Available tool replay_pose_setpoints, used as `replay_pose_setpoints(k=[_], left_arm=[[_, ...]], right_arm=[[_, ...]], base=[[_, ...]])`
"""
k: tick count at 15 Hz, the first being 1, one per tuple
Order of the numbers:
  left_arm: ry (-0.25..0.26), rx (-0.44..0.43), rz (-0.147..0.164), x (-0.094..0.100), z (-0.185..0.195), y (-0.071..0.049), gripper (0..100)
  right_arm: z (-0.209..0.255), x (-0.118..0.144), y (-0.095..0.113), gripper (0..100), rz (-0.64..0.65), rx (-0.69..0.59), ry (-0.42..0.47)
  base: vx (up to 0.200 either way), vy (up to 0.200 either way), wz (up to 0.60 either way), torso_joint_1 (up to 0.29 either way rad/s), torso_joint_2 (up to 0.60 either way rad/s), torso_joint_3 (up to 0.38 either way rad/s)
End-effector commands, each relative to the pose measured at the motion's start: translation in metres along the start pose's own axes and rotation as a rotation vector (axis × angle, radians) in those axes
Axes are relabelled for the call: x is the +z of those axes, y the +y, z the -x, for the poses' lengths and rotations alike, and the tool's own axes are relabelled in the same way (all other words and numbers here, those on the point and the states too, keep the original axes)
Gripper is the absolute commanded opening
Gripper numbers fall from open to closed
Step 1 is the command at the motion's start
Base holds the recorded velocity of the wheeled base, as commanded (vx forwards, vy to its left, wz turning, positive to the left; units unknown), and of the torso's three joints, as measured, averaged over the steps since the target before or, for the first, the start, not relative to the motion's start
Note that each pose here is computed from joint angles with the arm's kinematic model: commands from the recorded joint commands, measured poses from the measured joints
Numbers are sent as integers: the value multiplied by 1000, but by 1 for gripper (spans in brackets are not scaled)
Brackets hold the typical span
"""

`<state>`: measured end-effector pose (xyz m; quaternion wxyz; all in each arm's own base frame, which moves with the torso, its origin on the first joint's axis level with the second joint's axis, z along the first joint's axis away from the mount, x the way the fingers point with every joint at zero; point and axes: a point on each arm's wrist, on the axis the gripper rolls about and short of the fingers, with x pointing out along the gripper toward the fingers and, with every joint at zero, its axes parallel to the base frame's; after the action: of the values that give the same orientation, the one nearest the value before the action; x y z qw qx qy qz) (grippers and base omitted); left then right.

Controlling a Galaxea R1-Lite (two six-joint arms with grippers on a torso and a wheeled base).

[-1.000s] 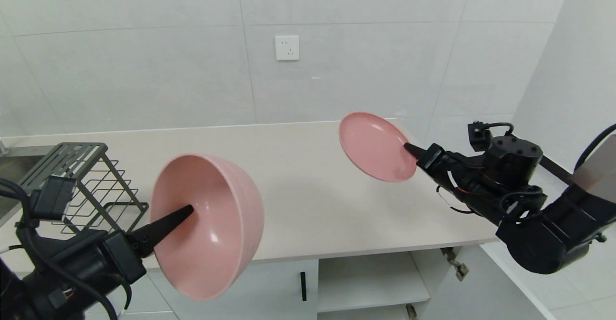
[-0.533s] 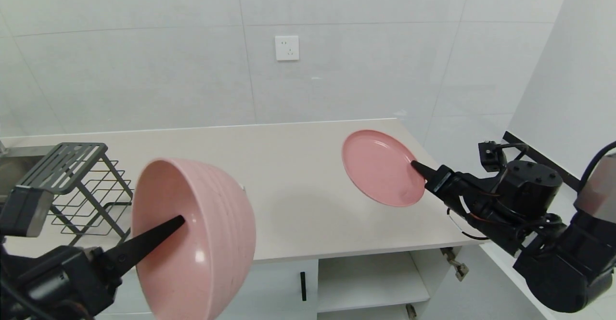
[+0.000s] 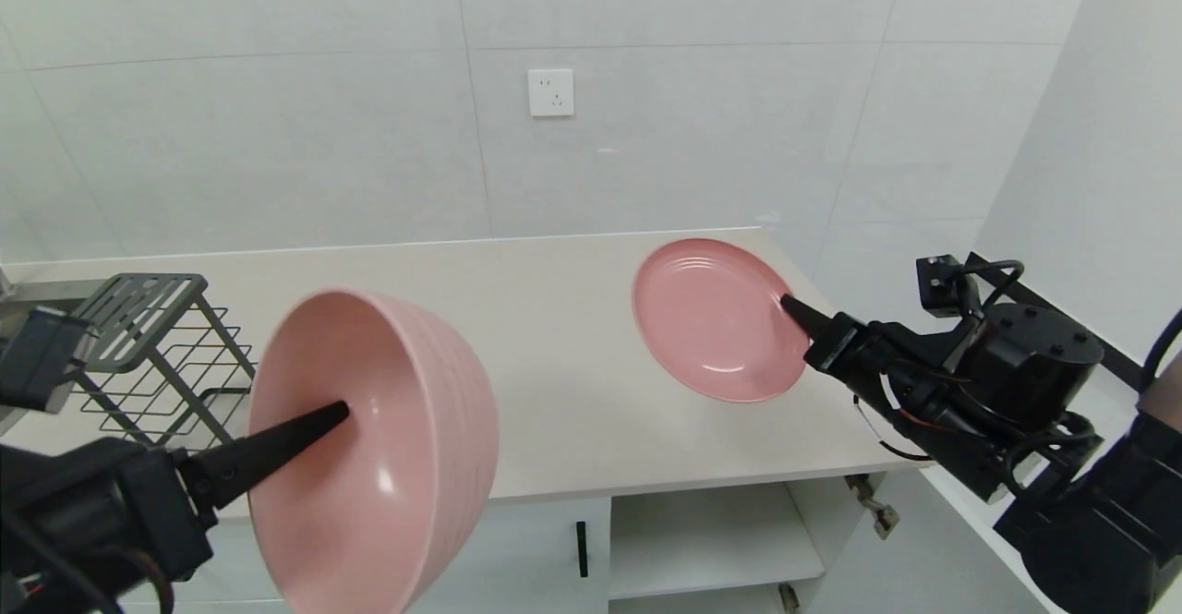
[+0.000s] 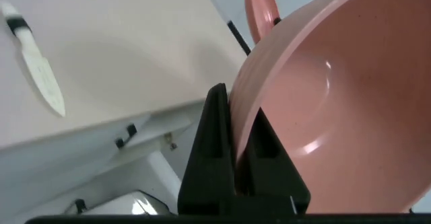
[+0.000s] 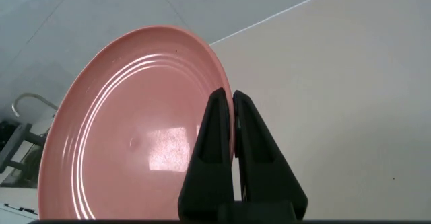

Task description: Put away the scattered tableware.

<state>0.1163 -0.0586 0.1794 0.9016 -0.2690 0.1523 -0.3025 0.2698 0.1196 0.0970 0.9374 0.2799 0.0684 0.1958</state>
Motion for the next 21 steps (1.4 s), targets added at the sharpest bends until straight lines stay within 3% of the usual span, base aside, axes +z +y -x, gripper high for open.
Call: replay_pose_setpoints(k=[1, 2, 3, 4, 5, 6, 8, 10, 18, 21], left_arm=[[0, 162, -82, 23, -41, 16, 0], [-31, 228, -119, 31, -56, 24, 0], [-46, 265, -135, 32, -62, 27, 0], [-46, 265, -135, 32, -62, 27, 0], [-29, 308, -178, 23, -71, 26, 0], [-23, 314, -192, 20, -73, 25, 0], [-16, 316, -196, 16, -72, 24, 0], [-47, 305, -198, 15, -70, 25, 0], [-57, 289, -205, 10, -69, 26, 0], [-80, 264, -220, 7, -67, 25, 0]], right_arm=[[18, 5, 9, 0, 6, 18, 2], [25, 8, 9, 0, 6, 18, -5], [30, 11, 9, 0, 6, 13, -9], [30, 11, 9, 0, 6, 13, -9], [43, 14, 7, 0, 9, -4, -8], [42, 13, 12, 0, 67, 17, -11], [37, 15, 14, 0, 123, -12, -44], [29, 8, 8, 0, 139, -77, -48], [27, 2, 20, 0, 165, -30, -35], [28, 3, 21, 0, 165, -29, -37]], base=[[0, 0, 0, 0, 0, 0], [0, 0, 0, 0, 0, 0], [0, 0, 0, 0, 0, 0], [0, 0, 0, 0, 0, 0], [0, 0, 0, 0, 0, 0], [0, 0, 0, 0, 0, 0], [0, 0, 0, 0, 0, 0], [0, 0, 0, 0, 0, 0], [0, 0, 0, 0, 0, 0], [-200, 0, 0, 14, 2, 1]])
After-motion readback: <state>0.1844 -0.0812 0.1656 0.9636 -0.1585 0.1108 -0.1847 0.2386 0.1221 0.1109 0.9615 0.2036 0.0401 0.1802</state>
